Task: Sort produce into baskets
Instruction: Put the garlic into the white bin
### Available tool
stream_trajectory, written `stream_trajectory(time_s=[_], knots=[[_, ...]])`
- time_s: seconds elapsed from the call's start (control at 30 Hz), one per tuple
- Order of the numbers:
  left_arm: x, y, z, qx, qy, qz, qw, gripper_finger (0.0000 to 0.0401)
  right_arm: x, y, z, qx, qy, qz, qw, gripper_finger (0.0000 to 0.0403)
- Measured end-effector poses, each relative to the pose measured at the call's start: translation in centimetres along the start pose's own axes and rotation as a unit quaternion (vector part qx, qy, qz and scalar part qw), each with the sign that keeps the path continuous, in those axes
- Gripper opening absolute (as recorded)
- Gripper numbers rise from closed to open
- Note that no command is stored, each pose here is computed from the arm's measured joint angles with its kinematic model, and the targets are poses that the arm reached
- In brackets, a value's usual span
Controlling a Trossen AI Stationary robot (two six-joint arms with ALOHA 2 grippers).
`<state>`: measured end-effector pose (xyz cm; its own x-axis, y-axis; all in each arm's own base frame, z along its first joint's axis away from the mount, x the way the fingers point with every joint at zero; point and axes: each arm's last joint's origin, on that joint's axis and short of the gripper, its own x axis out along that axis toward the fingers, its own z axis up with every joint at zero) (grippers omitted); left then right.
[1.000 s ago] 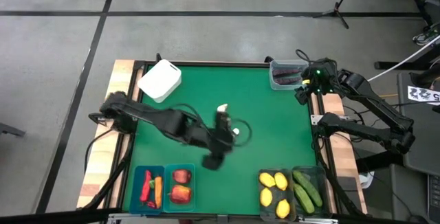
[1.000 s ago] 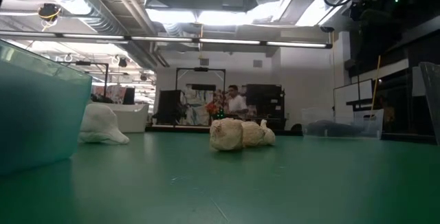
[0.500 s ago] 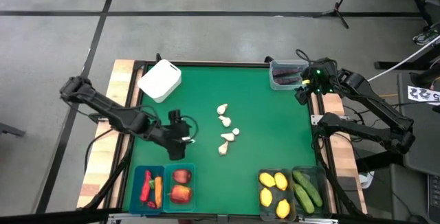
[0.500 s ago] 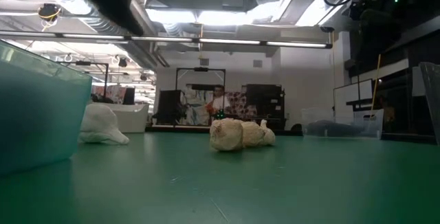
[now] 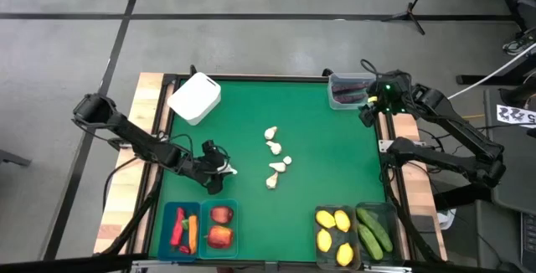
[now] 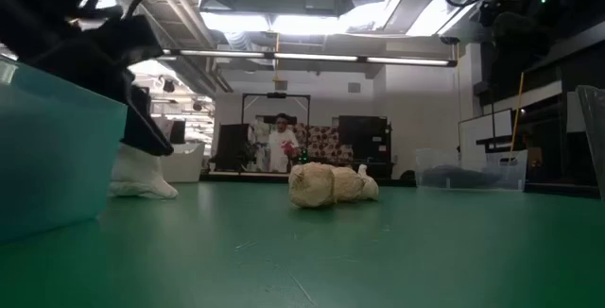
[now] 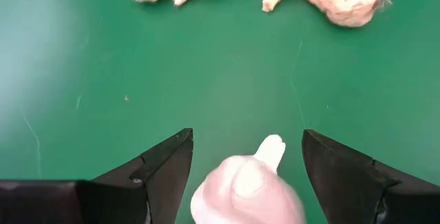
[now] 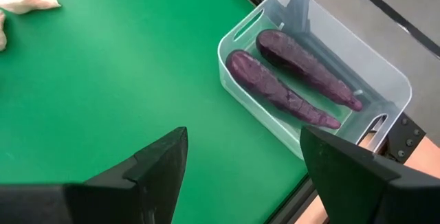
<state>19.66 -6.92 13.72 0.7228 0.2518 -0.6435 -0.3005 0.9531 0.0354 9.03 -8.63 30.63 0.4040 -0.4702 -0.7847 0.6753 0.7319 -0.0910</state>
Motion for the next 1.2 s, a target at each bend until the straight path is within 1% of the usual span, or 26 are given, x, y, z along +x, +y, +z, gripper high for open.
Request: stream_trajectory(time_s=[0.07,0.2,0.3,0.4,0.57,0.7,0.77,0.97,1.03,1.13,1.2], knots=[[0.1,0.2,-0.6,-0.016,-0.005,-0.002,1.000,0.0267,0.0,0.0,0.1,0.000,-0.005,0.000,1.000,0.0282],[0.3,0.6,-2.0,-0.020,0.012,0.004,1.000,0.0267,0.0,0.0,0.3,0.001,-0.014,-0.001,1.000,0.0282],[0.5,0.7,-2.5,-0.027,0.018,0.006,0.999,0.0267,0.0,0.0,0.4,0.001,-0.019,-0.001,1.000,0.0282],[0.8,0.8,-3.1,-0.020,0.028,0.010,0.999,0.0267,0.0,0.0,0.5,0.002,-0.028,-0.001,1.000,0.0282],[1.3,0.7,-3.6,-0.031,0.036,0.016,0.999,0.0266,0.0,0.0,0.6,0.001,-0.029,-0.002,1.000,0.0282],[1.3,0.7,-3.6,-0.041,0.036,0.016,0.998,0.0266,0.0,0.0,0.6,0.001,-0.029,-0.002,1.000,0.0282],[1.3,0.7,-3.6,-0.043,0.034,0.015,0.998,0.0259,0.0,0.0,0.6,0.000,-0.029,-0.002,1.000,0.0282],[1.3,0.5,-3.2,-0.052,0.014,0.005,0.999,0.0212,0.0,0.0,0.6,0.000,-0.029,-0.002,1.000,0.0282],[1.3,0.4,-3.0,-0.056,0.008,0.003,0.998,0.0203,0.0,0.0,0.6,0.000,-0.029,-0.002,1.000,0.0282],[1.3,0.3,-2.5,-0.080,-0.017,0.012,0.997,0.0204,0.0,0.0,0.6,0.000,-0.029,-0.002,1.000,0.0282],[1.1,0.3,-1.7,-0.096,-0.046,0.029,0.994,0.0211,0.0,0.0,0.6,0.000,-0.029,-0.002,1.000,0.0282]])
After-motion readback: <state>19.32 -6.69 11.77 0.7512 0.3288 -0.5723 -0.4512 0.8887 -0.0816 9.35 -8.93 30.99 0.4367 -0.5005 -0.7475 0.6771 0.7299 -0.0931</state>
